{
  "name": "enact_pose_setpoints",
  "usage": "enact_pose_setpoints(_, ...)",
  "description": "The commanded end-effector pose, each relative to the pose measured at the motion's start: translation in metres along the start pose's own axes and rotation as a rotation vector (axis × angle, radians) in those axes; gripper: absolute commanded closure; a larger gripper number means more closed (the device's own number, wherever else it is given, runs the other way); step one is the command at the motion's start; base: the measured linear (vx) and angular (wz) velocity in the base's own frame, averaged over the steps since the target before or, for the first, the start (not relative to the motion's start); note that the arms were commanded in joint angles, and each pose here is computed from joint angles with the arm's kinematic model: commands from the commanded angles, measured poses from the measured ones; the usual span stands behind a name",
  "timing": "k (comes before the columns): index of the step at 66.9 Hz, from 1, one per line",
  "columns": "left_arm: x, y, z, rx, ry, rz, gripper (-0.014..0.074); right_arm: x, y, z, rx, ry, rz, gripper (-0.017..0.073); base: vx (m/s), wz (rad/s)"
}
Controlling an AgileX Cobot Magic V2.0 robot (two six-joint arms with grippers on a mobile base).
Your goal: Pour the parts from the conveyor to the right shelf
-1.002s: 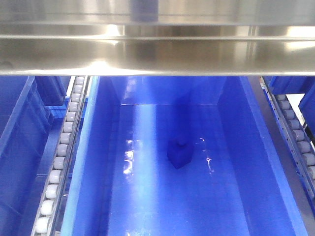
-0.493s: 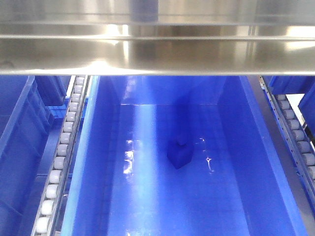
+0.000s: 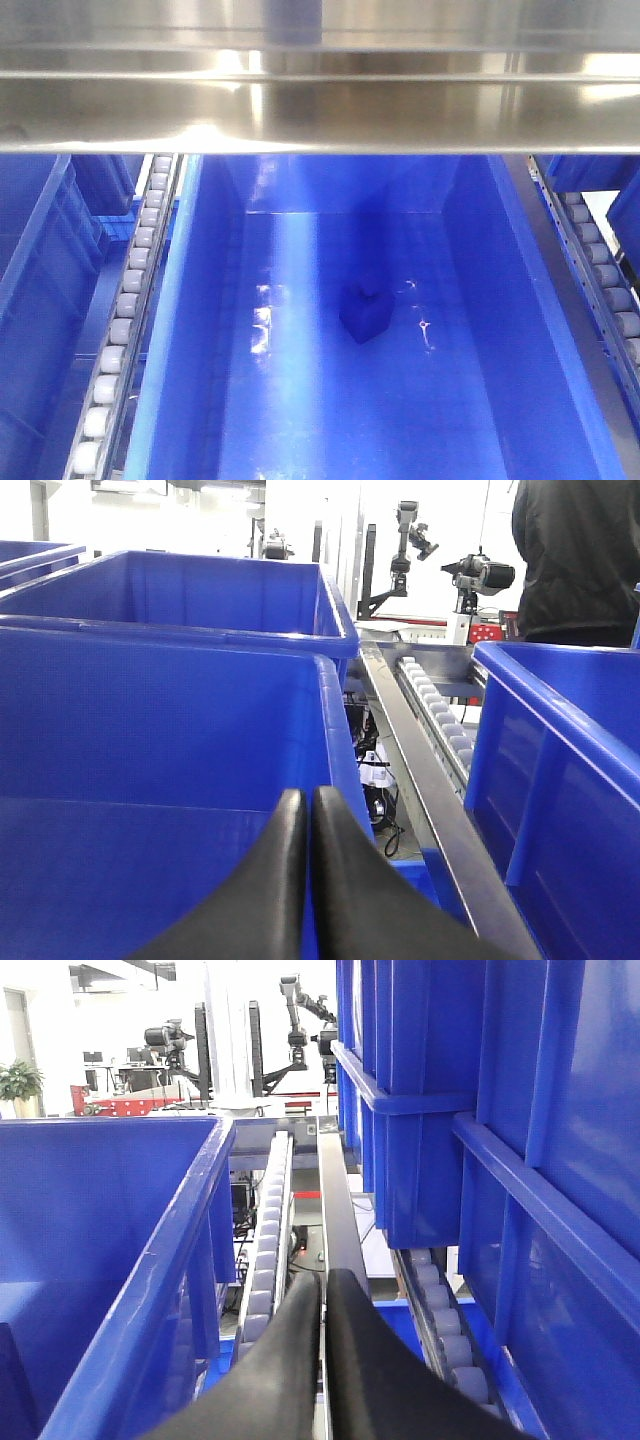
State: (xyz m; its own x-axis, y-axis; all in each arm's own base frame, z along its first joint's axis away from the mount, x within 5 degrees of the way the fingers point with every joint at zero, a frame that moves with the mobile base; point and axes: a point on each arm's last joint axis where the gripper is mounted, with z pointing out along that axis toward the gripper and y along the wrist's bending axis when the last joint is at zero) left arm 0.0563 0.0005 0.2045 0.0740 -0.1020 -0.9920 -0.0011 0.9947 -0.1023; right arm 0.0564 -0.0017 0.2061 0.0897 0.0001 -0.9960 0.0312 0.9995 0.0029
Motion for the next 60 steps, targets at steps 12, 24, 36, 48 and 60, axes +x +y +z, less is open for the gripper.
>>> enact_pose_setpoints(12,0.0014,-0.0003,-0.0004,0.012,-0.062,-0.016,0.06,-0.0015,0.0001,-0.0006,0.001,-0.071,-0.002,0.0568,0.0,0.0)
enact_pose_setpoints(24,0.0014,-0.0003,-0.0004,0.012,-0.062,-0.016,0.06,-0.0015,0.0001,-0.0006,0.001,-0.071,-0.002,0.0568,0.0,0.0)
enact_pose_setpoints(36,0.0014,-0.0003,-0.0004,0.012,-0.062,-0.016,0.06,-0.0016,0.0001,-0.0007,0.001,-0.072,-0.003,0.0568,0.0,0.0)
enact_pose_setpoints(48,0.0014,-0.0003,-0.0004,0.012,-0.062,-0.016,0.06,-0.0016,0.0001,-0.0007,0.001,-0.072,-0.005,0.0568,0.0,0.0)
enact_pose_setpoints(60,0.0014,-0.0003,-0.0004,0.012,-0.062,-0.016,0.06,-0.0016,0.0001,-0.0007,0.001,-0.072,-0.005,0.0568,0.0,0.0)
